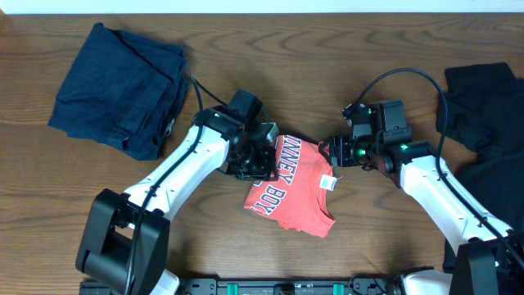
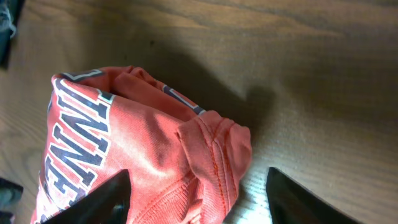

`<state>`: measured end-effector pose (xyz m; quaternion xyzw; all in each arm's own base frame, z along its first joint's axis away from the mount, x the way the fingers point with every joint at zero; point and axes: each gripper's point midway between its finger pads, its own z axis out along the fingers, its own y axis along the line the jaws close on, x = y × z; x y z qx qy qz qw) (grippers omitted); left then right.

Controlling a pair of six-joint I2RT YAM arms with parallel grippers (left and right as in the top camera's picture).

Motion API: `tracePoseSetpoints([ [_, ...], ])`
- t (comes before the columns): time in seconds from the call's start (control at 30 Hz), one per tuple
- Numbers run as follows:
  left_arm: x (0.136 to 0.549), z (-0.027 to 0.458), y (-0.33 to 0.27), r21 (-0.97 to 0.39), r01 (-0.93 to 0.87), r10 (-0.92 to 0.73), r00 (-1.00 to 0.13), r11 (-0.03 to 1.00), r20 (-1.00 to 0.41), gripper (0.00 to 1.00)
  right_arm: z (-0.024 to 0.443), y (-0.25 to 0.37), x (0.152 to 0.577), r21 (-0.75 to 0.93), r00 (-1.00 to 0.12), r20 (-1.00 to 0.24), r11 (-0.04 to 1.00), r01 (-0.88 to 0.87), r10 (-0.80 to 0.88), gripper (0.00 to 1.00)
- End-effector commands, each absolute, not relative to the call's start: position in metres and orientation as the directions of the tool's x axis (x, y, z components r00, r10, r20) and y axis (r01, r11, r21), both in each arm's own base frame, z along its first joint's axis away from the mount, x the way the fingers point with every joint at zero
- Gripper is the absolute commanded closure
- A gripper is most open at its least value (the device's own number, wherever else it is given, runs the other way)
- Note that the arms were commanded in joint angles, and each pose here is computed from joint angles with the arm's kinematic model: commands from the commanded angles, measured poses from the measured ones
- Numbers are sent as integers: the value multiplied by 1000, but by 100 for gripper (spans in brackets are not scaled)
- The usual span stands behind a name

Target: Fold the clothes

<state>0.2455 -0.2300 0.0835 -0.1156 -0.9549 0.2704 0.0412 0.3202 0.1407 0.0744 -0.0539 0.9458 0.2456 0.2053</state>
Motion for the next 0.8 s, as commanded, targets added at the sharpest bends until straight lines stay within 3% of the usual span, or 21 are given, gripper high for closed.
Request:
tracePoseSetpoints([
  [0.0, 252, 85, -232, -486, 261, 274, -961, 834, -47, 71, 69, 151, 319, 442, -911, -410, 866, -236, -39, 54],
  [0.13, 245, 66, -238, -454, 288, 311, -950, 843, -25, 71, 47, 145, 319, 394, -929, -367, 897, -199, -44, 91],
  [0.17, 241, 60, -240, -448, 291, 320, -947, 845, -11, 71, 44, 140, 320, 380, -933, -359, 909, -173, -28, 96],
  [0.33, 233, 40, -235, -412, 278, 328, -943, 868, 56, 75, 42, 100, 330, 340, -930, -326, 939, 54, 172, 99],
  [0.47, 233, 35, -231, -390, 276, 326, -943, 878, 67, 75, 54, 77, 331, 350, -912, -334, 930, 116, 239, 93],
  [0.5, 233, 35, -231, -388, 277, 326, -943, 879, 66, 75, 60, 76, 331, 367, -908, -339, 923, 111, 244, 82],
  [0.53, 233, 35, -231, -389, 276, 325, -943, 879, 65, 75, 65, 79, 331, 387, -909, -350, 919, 77, 224, 64],
  [0.57, 234, 35, -231, -388, 276, 324, -944, 879, 65, 75, 71, 85, 330, 410, -911, -364, 912, 29, 192, 56],
  [0.77, 233, 35, -231, -389, 276, 325, -943, 879, 65, 75, 103, 130, 325, 529, -884, -466, 810, -255, 26, 36],
])
